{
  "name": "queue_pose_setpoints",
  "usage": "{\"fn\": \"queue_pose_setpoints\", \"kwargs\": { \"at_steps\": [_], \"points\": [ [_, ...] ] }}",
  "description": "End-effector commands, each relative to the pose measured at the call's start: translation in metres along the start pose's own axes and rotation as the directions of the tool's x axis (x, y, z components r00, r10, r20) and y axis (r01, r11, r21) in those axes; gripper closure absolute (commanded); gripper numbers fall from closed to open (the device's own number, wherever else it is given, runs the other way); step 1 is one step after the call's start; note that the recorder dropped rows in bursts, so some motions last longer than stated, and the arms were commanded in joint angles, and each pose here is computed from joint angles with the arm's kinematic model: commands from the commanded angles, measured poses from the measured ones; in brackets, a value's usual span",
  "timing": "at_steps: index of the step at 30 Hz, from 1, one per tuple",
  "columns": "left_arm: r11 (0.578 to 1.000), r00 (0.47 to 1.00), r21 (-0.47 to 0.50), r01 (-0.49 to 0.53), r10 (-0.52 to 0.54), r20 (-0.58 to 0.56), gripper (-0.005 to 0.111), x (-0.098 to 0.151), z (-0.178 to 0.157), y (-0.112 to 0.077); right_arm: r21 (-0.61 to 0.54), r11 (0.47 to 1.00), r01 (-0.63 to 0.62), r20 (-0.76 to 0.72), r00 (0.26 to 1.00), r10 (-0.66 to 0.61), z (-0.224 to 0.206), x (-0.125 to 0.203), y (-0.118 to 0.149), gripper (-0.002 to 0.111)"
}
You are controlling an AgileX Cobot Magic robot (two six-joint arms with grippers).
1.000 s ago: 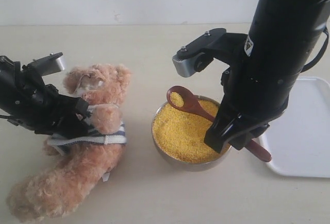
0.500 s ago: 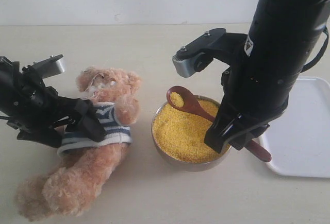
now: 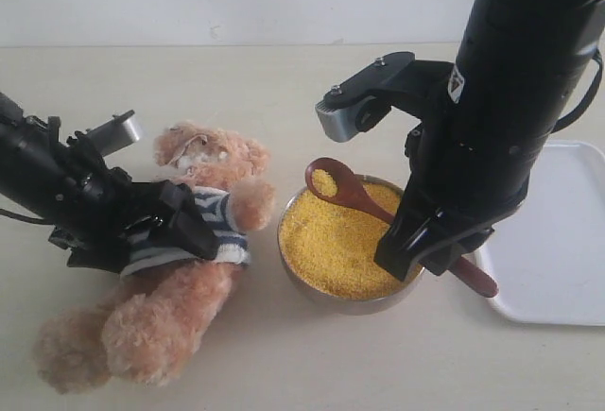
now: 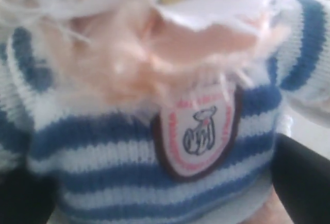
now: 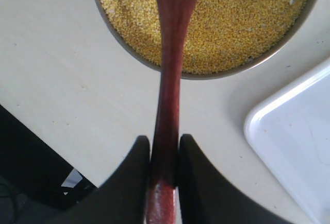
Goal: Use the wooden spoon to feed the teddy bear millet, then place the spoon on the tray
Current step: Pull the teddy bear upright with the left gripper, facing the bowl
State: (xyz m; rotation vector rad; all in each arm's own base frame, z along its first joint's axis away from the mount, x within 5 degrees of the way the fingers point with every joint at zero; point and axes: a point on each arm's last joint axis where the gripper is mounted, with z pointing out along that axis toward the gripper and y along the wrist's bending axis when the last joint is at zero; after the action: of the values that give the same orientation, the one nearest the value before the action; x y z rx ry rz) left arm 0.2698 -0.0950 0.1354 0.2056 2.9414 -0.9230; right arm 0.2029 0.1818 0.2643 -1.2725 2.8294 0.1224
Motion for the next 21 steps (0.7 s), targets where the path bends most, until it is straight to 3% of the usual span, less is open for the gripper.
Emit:
{"fn": "queue_pose_setpoints", "kwargs": {
  "at_steps": [1,2,3,8,9,16,21],
  "points": [
    [1.000,1.000,-0.013,0.025,-0.025,0.008,0.027,-0.002,0.012,0.007,0.000,1.000,0.007,0.013,1.000,-0.007,-0.005,0.001,0.000,0.109],
    [0.999,0.999,-0.013,0.034,-0.034,0.007,0.033,-0.003,0.014,0.009,0.000,1.000,0.007,0.013,1.000,-0.007,-0.005,0.001,0.000,0.109],
    [0.999,0.999,-0.022,0.043,-0.043,0.009,0.047,-0.003,0.017,0.012,0.000,1.000,0.007,0.013,1.000,-0.007,-0.005,0.001,0.000,0.109],
    [0.996,0.996,-0.026,0.084,-0.085,-0.025,0.086,-0.002,0.030,0.021,-0.008,1.000,0.004,0.014,1.000,-0.004,-0.005,0.001,0.001,0.109],
    [0.996,0.996,-0.022,0.085,-0.086,-0.032,0.099,-0.002,0.031,0.020,-0.008,1.000,0.004,0.014,1.000,-0.004,-0.005,0.001,0.001,0.109],
    [0.999,0.998,0.004,0.045,-0.045,-0.050,0.103,0.001,0.021,0.012,-0.008,1.000,0.004,0.014,1.000,-0.004,-0.005,0.001,0.001,0.109],
    [0.997,0.998,-0.080,0.022,-0.027,-0.057,0.103,0.006,0.003,0.008,-0.008,1.000,0.004,0.014,1.000,-0.004,-0.005,0.001,0.001,0.109]
  ]
}}
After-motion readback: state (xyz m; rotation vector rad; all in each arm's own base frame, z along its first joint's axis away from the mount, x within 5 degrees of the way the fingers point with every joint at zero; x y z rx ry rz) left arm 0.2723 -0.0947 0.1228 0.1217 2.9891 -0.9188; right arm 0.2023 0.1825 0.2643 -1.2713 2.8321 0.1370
